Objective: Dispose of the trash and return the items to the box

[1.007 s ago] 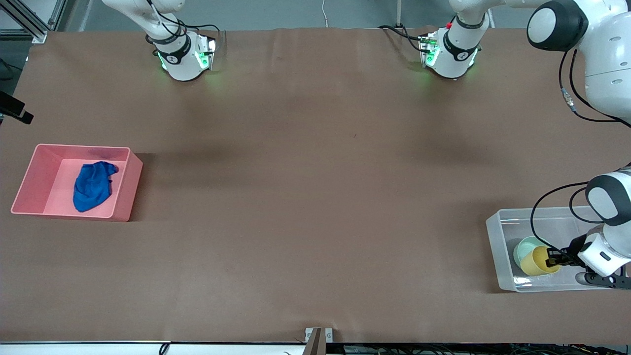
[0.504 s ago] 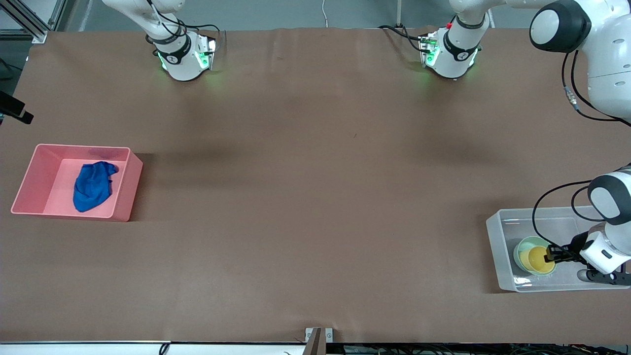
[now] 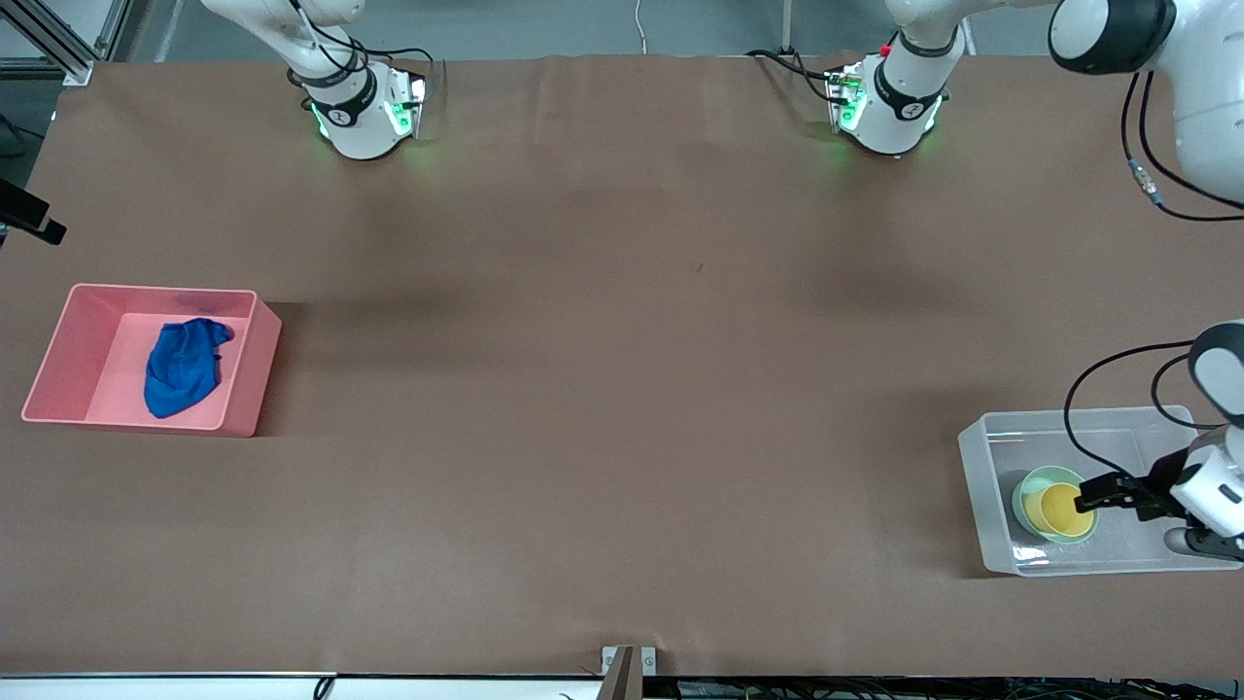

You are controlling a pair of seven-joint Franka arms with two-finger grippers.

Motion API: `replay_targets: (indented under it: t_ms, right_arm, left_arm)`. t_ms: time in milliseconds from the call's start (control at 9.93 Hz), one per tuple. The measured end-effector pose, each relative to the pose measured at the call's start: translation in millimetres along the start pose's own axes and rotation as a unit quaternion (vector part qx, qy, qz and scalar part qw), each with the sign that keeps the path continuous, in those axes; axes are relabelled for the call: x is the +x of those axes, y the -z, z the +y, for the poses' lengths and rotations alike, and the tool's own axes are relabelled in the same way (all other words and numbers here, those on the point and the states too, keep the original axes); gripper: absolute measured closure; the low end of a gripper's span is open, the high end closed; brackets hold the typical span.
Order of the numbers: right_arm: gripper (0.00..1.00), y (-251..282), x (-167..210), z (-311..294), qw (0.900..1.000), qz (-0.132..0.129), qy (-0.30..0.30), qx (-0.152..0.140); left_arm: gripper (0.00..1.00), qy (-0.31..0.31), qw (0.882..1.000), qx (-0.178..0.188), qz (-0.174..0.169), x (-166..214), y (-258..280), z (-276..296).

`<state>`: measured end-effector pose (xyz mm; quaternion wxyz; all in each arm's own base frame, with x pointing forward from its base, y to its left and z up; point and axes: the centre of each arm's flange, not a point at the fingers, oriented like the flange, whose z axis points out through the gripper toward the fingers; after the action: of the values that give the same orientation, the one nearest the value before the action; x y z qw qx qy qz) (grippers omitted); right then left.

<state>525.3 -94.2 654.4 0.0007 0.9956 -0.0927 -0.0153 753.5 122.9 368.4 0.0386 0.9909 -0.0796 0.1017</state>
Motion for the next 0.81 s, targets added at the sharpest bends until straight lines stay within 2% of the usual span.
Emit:
replay_targets:
  t_ms: [101,403,806]
  right_arm:
    - [0.00,0,0,0,1.000,0.000,0.000,0.000]
    - [0.00,-1,0,1,1.000,-0.001,-0.001,0.000]
    - [0.00,-1,1,1,1.000,-0.001,-0.001,0.000]
  left_arm:
    - [0.00,-0.010,1.000,-0.002,-0.002,5,31,20]
    - [0.00,-0.008,0.998,-0.011,-0.055,-4,117,85]
    - [0.00,-0.011,0.999,0.007,-0.052,-38,216,133]
